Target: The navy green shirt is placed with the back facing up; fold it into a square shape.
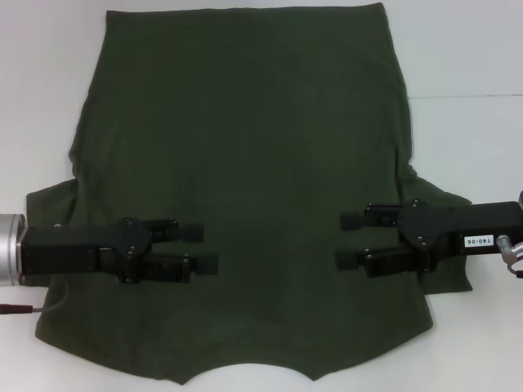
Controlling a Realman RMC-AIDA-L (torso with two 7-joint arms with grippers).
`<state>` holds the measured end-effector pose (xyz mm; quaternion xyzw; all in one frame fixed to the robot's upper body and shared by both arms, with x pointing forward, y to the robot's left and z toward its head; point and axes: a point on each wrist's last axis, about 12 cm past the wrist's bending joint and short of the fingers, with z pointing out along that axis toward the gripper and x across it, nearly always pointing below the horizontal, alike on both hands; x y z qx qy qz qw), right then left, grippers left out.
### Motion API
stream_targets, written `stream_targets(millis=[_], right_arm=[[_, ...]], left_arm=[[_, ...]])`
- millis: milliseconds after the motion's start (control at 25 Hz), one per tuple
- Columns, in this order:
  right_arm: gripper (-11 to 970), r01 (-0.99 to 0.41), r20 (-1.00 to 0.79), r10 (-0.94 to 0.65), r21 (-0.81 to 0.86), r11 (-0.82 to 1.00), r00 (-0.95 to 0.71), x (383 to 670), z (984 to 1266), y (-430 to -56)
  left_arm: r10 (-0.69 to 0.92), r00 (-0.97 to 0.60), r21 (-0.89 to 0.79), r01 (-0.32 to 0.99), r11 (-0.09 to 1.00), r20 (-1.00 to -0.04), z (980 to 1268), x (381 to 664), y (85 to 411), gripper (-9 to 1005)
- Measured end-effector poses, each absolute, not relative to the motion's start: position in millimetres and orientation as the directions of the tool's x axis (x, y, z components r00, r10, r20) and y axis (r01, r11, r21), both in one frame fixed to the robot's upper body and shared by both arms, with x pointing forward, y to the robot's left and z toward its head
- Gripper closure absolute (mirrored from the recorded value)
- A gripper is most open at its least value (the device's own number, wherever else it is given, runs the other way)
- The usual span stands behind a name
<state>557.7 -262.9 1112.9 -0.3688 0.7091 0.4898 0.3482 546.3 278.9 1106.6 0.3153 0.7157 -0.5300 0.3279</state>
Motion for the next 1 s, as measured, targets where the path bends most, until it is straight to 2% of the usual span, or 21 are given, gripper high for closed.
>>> stream_targets(millis=[1000], right_arm=[[43, -0.862, -0.852, -0.185, 0.442, 0.249, -0.490, 557.0, 1111.4, -262.8]], left_arm=[[0.107, -0.579, -0.545, 0.804, 0.237, -0.808, 1108.1, 546.7, 279.4, 70]])
